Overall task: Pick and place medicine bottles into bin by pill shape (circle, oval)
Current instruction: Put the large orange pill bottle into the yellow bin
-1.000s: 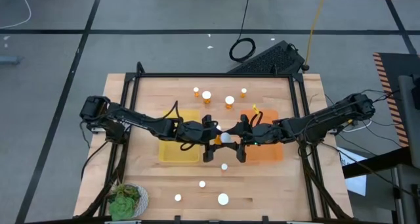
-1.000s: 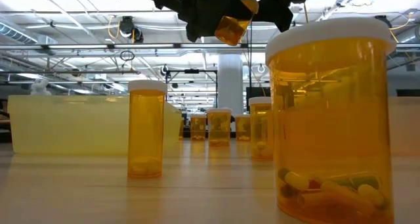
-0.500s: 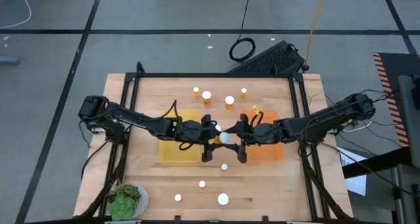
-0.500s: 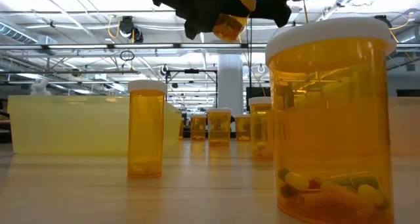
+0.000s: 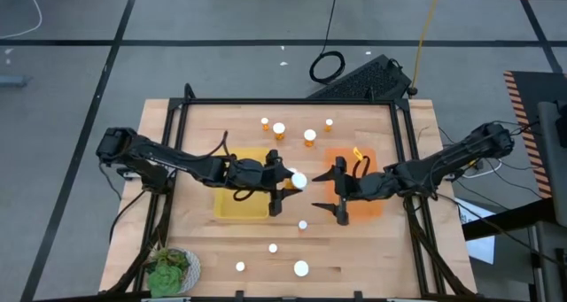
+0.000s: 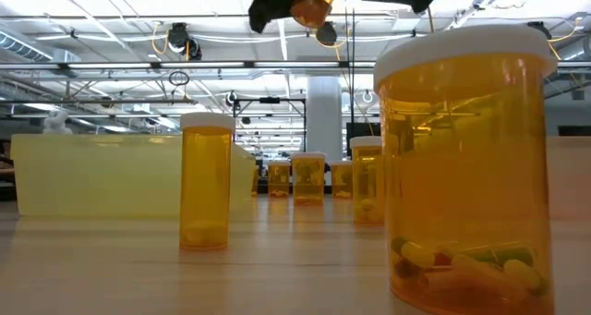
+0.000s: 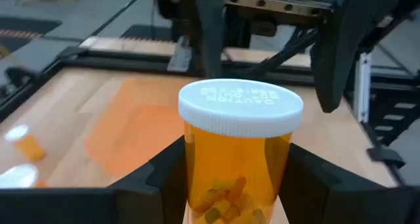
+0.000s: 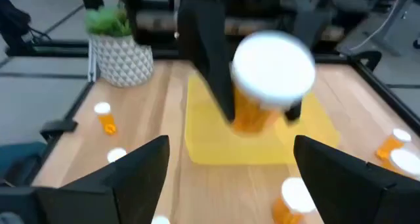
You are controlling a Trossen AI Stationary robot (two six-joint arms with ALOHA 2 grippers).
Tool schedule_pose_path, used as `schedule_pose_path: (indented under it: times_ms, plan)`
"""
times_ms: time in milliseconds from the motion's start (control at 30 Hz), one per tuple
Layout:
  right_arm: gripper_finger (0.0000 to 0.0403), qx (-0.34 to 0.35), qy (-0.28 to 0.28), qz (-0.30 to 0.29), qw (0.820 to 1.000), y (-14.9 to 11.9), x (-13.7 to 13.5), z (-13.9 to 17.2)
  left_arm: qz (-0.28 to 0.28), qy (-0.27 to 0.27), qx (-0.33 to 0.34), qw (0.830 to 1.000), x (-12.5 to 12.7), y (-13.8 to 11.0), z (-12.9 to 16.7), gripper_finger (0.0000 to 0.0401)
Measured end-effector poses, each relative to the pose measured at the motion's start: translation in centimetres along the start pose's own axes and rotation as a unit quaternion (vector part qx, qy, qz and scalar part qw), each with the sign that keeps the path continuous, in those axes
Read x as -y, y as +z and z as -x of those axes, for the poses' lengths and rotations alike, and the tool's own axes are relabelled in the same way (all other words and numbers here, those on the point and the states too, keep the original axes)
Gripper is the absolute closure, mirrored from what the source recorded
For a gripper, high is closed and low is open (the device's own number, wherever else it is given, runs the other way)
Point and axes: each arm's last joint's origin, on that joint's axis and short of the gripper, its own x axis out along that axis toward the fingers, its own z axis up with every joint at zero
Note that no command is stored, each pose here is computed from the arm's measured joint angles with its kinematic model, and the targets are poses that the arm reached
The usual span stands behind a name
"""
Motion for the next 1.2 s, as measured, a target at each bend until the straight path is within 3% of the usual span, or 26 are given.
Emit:
schedule_pose_path:
  times_ms: [333, 867, 1200]
  plan:
    - [0.0081, 0.107, 0.002, -0.05, 0.993, -2.4, 0.6, -1.5, 0.027, 0.032, 0.095, 0.995, 1.4, 1.7, 0.6, 0.0213]
    - [0.0083, 0.149, -0.01, -0.068, 0.987, -2.6, 1.1, -3.3, 0.022, 0.029, 0.145, 0.989, 2.0, 0.5, -2.2, 0.0213]
    - [0.0163, 0.153, -0.012, -0.048, 0.987, -2.5, 1.1, -3.2, 0.015, 0.031, 0.139, 0.99, 1.9, 0.3, -2.4, 0.0213]
